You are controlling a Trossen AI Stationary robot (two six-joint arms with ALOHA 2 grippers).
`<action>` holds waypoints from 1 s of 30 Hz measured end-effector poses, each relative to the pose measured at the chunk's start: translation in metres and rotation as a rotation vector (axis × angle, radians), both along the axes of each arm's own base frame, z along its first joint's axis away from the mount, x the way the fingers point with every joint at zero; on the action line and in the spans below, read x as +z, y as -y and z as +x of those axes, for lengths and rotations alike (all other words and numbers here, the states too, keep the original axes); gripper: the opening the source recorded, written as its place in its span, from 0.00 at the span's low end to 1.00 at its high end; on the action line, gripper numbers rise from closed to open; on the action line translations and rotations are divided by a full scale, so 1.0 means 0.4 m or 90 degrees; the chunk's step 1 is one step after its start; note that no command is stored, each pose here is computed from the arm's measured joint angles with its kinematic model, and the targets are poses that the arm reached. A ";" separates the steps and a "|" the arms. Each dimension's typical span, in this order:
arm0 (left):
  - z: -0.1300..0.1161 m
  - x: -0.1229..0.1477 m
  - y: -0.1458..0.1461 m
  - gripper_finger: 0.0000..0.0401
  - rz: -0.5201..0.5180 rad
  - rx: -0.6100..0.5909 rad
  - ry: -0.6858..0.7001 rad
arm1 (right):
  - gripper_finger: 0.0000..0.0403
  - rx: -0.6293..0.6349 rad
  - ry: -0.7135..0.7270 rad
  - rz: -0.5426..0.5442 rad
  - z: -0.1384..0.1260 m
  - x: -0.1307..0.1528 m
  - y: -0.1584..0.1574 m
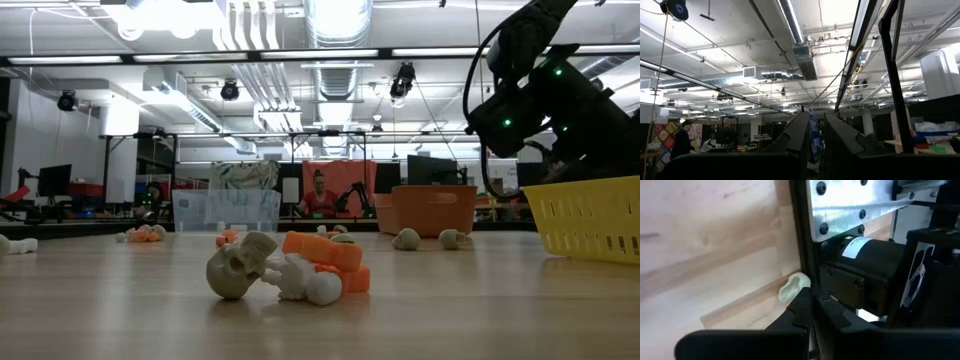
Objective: Sort Halloween decoration
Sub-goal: Put the gray skull toy into the yellow bin
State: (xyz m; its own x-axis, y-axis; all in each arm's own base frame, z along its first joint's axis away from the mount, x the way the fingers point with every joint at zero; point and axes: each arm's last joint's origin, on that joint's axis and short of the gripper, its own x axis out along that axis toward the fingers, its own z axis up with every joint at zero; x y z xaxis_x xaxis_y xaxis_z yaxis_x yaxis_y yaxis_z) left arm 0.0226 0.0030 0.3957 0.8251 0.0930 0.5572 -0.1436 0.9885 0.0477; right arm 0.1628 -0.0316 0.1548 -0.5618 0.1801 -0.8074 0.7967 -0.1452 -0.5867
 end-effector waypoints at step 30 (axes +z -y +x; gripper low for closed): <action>-0.051 0.031 -0.011 0.10 0.052 0.026 -0.055 | 0.02 -0.059 -0.190 0.084 0.032 -0.131 -0.013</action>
State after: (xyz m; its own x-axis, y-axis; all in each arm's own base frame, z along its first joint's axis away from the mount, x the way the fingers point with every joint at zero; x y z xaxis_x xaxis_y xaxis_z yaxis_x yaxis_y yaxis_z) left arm 0.0020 0.0075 0.4080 0.8667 0.0843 0.4917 -0.1752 0.9743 0.1417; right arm 0.1756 -0.0264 0.1024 -0.7459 0.3332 -0.5768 0.5744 -0.1167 -0.8102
